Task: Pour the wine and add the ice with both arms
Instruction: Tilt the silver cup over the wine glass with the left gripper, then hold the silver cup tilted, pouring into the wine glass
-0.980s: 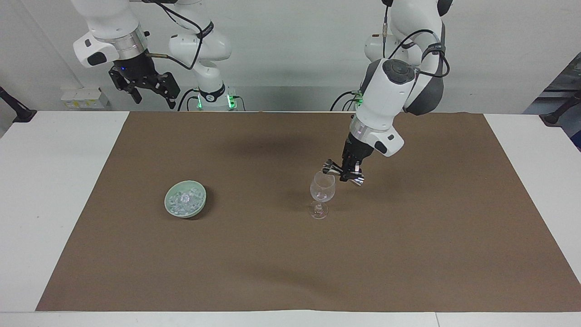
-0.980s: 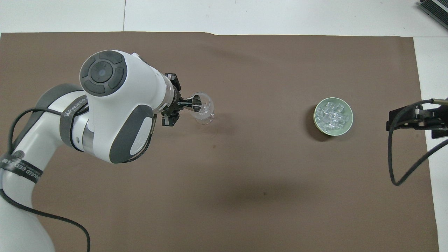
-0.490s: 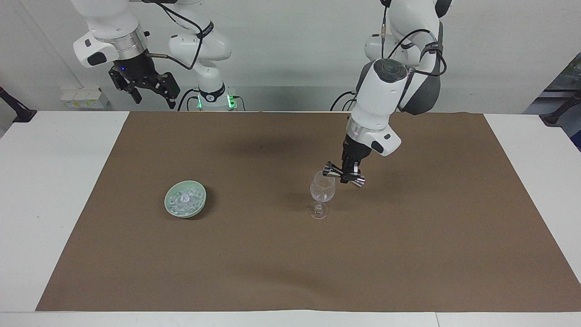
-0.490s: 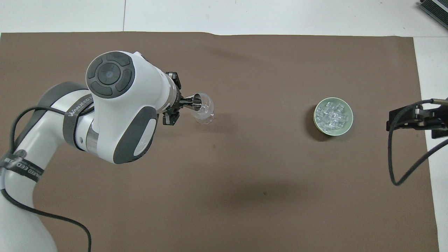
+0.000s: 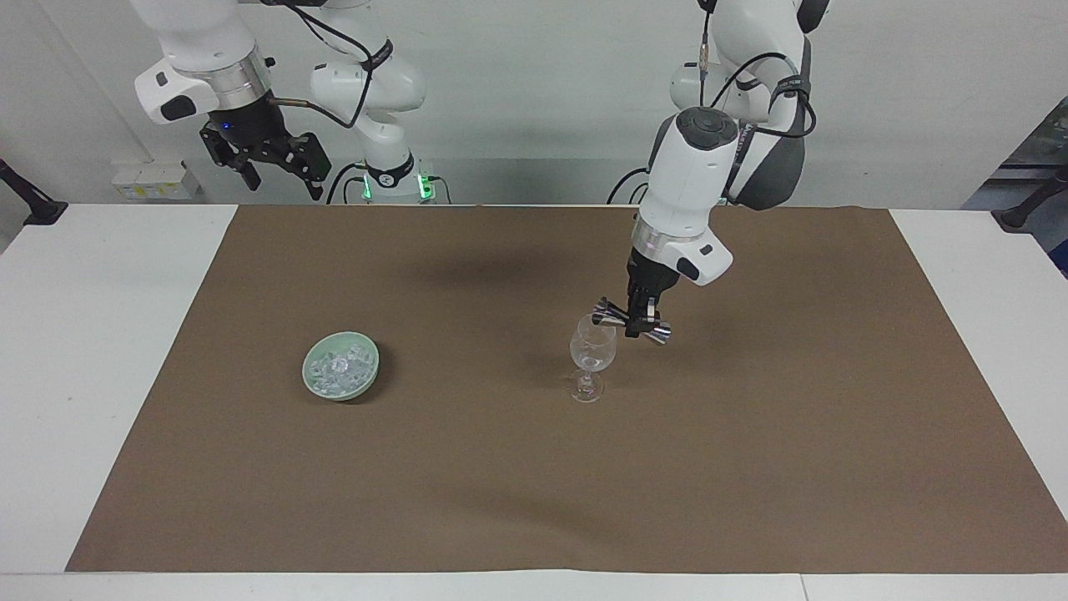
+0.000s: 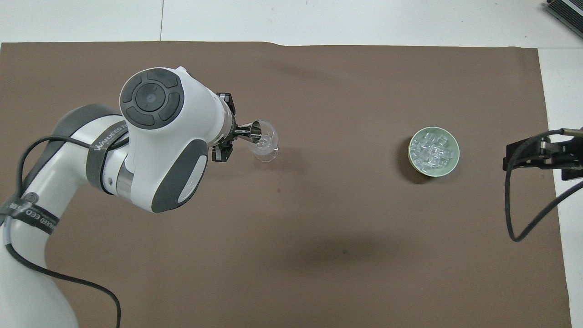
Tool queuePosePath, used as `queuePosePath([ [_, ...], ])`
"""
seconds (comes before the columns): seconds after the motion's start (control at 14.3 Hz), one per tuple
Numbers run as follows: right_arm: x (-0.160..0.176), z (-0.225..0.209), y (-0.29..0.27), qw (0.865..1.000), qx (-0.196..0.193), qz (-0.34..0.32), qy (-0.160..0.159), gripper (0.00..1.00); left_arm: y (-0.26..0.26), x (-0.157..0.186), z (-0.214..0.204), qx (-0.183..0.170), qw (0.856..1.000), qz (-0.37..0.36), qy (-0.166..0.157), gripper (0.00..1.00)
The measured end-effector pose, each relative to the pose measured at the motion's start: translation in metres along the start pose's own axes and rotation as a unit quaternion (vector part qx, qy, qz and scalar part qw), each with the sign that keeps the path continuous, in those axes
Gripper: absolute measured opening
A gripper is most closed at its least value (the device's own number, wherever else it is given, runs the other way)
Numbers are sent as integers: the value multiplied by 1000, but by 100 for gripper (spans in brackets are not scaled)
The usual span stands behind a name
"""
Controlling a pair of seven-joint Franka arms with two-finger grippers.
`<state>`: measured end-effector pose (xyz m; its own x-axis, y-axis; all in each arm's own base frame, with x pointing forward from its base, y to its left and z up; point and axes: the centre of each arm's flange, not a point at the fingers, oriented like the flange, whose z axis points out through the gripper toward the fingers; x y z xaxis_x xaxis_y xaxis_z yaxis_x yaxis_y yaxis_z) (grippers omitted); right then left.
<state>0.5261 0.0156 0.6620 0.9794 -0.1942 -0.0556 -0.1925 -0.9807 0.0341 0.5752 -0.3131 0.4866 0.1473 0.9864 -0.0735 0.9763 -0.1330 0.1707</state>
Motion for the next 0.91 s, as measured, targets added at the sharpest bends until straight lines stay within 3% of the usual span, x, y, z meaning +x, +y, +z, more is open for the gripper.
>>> queuePosePath([
  [0.91, 0, 0, 0, 1000, 0, 0, 0, 100, -1, -9, -7, -13, 999, 27, 30, 22],
])
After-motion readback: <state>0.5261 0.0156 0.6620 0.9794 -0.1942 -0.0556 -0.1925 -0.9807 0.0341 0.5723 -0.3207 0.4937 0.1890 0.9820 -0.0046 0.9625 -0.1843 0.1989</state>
